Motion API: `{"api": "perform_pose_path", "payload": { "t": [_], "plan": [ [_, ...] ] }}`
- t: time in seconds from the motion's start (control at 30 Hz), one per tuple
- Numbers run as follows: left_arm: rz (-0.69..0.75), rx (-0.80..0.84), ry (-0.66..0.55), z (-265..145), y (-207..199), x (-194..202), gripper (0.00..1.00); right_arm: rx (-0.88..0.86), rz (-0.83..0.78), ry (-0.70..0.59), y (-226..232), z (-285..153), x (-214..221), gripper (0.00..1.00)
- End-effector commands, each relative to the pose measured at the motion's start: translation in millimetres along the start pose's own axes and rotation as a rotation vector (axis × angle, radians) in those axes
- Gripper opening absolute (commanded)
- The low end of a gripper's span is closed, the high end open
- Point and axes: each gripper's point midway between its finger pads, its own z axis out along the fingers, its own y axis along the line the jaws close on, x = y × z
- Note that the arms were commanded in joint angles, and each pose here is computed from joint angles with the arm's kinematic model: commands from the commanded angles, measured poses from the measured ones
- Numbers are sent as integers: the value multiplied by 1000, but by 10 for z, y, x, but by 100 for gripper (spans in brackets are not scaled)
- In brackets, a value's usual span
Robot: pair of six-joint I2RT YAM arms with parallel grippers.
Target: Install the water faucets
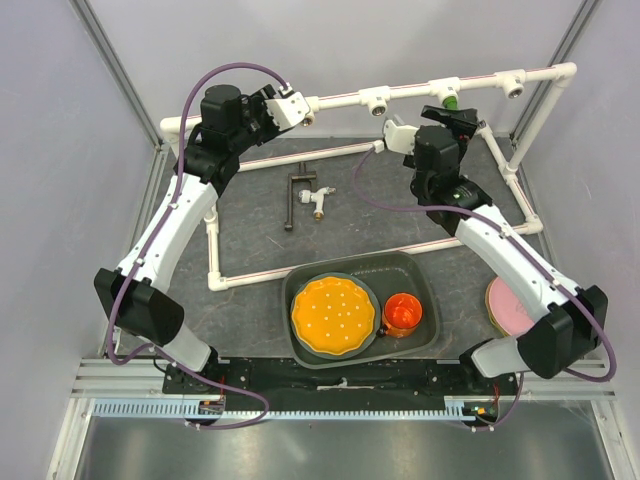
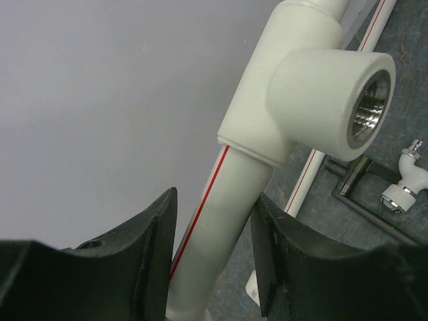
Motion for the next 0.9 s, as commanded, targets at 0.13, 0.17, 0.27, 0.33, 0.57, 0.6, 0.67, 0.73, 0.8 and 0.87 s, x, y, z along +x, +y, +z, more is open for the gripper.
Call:
{"api": "perform_pose_path", "payload": {
  "t": [0.13,0.17,0.27,0.33,0.57,0.6,0.67,0.73,0.8,0.87],
  "plan": [
    [-113,30,17,-106,-131,-8,2,135,67,70,-317,129,110,91],
    [-116,34,13,-102,-141,-14,2,135,74,71,-300,150,107,91],
    [-118,36,15,-99,-153,-5,2,129,81,61,-240,193,80,84],
    [-118,34,15,-101,-146,-7,2,134,95,52,-225,214,62,74],
    [-111,27,18,-121,-128,-6,2,145,101,61,-59,292,32,29],
    [-111,26,17,-127,-124,-10,2,147,113,62,-58,295,37,27],
    [-112,29,22,-124,-138,12,2,152,177,41,-68,294,12,14],
    [-114,29,22,-122,-141,14,2,147,247,18,-67,286,-19,9],
    [-117,33,20,-121,-153,7,2,135,415,-41,-91,270,-83,3],
    [-119,32,15,-126,-145,-9,2,120,625,-91,-90,264,-104,0]
  ]
}}
